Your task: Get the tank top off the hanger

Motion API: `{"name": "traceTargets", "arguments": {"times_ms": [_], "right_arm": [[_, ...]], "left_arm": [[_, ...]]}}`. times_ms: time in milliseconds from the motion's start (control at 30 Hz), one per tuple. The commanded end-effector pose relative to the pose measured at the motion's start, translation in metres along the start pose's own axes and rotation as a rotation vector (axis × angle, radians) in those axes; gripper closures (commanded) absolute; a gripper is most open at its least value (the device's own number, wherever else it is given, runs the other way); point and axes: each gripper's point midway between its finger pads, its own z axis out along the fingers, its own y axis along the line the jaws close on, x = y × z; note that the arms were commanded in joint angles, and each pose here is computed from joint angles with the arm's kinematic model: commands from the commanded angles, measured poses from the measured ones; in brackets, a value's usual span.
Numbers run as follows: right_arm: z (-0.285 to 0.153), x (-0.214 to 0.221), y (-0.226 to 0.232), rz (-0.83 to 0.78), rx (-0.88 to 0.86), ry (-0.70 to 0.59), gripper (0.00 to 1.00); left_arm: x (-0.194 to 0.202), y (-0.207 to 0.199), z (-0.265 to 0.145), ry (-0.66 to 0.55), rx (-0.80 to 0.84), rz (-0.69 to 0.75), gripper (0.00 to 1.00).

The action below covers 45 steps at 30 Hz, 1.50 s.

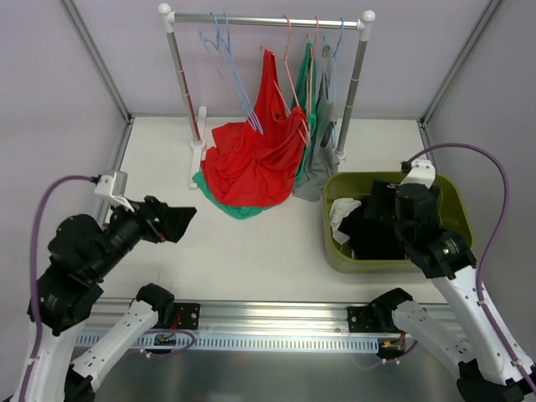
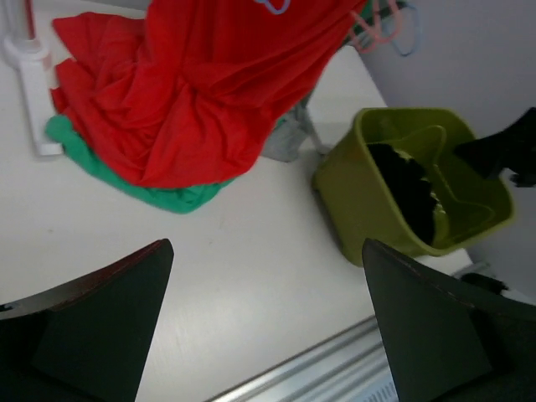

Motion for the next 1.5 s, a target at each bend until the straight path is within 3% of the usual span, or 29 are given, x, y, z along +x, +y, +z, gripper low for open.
{"name": "traceTargets", "arguments": {"times_ms": [0, 133, 167, 200, 233, 300, 367, 400, 567, 767, 1000, 1267, 1467], "right_arm": [[-0.026, -0.030, 0.009, 0.132, -0.115, -0.094, 0.01], [-0.035, -0.031, 0.019, 0.169, -0.197, -0.111, 0.00], [-0.036, -0.029, 0.024, 0.177, -0.225, -0.106, 0.00], [-0.037, -0.030, 0.028, 0.192, -0.248, -0.111, 0.01], [-0.042, -0.030, 0.034, 0.209, -0.296, -0.117, 0.00], [-0.043, -0.024, 0.040, 0.230, -0.329, -0.105, 0.01], [-0.052, -0.019, 0.052, 0.233, -0.422, -0.092, 0.00], [-0.053, -0.012, 0.057, 0.227, -0.452, -0.076, 0.01], [-0.073, 0.011, 0.087, 0.213, -0.673, -0.026, 0.01], [-0.084, 0.021, 0.087, 0.193, -0.731, -0.055, 0.01], [-0.095, 0.018, 0.084, 0.169, -0.768, -0.109, 0.00], [-0.088, 0.024, 0.092, 0.175, -0.781, -0.081, 0.00], [-0.084, 0.025, 0.095, 0.185, -0.784, -0.078, 0.01]], "left_arm": [[-0.067, -0.063, 0.000, -0.066, 0.198, -0.048, 0.01], [-0.100, -0.098, 0.056, 0.021, 0.252, -0.115, 0.01], [-0.096, -0.099, 0.096, 0.091, 0.219, -0.120, 0.01], [-0.116, -0.129, 0.096, 0.056, 0.280, -0.058, 0.01], [-0.127, -0.124, 0.118, 0.007, 0.182, -0.027, 0.01], [-0.146, -0.143, 0.160, -0.025, 0.141, 0.031, 0.01], [-0.139, -0.137, 0.215, -0.006, 0.053, 0.050, 0.01], [-0.155, -0.144, 0.220, -0.045, 0.057, 0.053, 0.01], [-0.153, -0.149, 0.308, -0.081, 0.002, 0.086, 0.02], [-0.133, -0.124, 0.370, -0.102, -0.101, -0.001, 0.17], [-0.120, -0.115, 0.390, -0.095, -0.106, -0.054, 0.54], [-0.152, -0.130, 0.358, -0.154, -0.056, -0.046, 1.00], [-0.189, -0.139, 0.315, -0.230, -0.026, -0.010, 1.00]]}}
